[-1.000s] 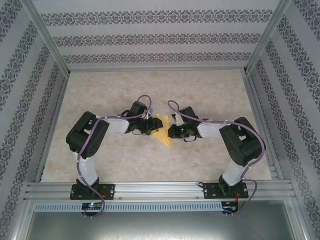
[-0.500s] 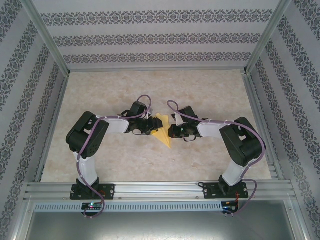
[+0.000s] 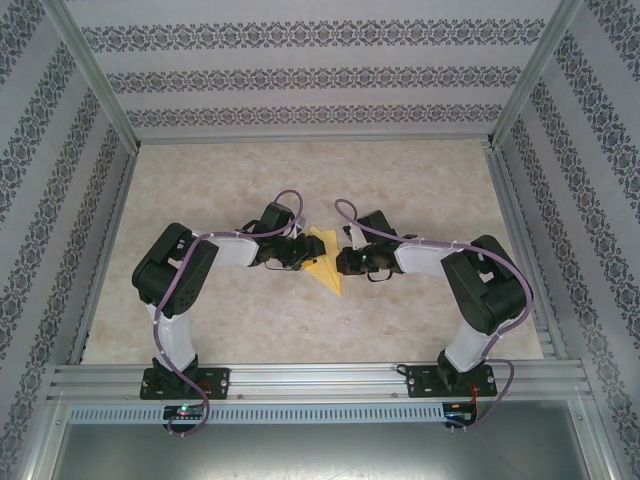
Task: Fold a paper plane with a square sheet of paper (fold left side to right side)
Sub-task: Fourth fold the wing at the center of the table.
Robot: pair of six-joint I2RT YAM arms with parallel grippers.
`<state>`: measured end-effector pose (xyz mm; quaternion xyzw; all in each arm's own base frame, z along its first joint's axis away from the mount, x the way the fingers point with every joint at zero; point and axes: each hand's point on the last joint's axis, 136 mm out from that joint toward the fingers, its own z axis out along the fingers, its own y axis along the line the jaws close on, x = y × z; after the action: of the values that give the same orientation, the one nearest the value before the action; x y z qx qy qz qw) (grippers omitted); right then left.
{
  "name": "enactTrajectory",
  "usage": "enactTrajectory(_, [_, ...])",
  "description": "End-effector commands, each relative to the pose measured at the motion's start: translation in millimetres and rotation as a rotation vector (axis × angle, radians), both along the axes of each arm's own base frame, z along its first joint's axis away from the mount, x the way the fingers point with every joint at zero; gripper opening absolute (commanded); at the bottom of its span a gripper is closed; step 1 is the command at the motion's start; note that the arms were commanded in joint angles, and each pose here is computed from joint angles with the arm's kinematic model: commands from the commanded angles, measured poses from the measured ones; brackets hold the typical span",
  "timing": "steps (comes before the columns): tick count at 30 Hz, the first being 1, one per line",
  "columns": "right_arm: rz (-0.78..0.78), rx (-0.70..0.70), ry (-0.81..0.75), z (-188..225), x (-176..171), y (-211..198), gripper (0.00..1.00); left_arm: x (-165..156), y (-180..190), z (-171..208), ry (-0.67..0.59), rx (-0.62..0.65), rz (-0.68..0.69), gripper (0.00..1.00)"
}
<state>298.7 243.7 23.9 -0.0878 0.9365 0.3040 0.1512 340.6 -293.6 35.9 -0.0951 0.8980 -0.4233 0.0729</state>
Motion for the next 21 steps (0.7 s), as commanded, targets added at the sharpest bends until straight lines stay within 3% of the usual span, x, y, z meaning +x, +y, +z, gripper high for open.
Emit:
enactTrajectory(1, [-0.001, -0.019, -0.028, 3.0, 9.4, -2.9, 0.05, -8.5, 2.6, -14.7, 0.032, 0.052, -0.002, 0.47])
enactTrajectory(21, [0.014, -0.087, 0.051, -21.6, -0.3, -7.3, 0.05, -8.5, 1.7, -12.1, 0.025, 0.051, -0.013, 0.47])
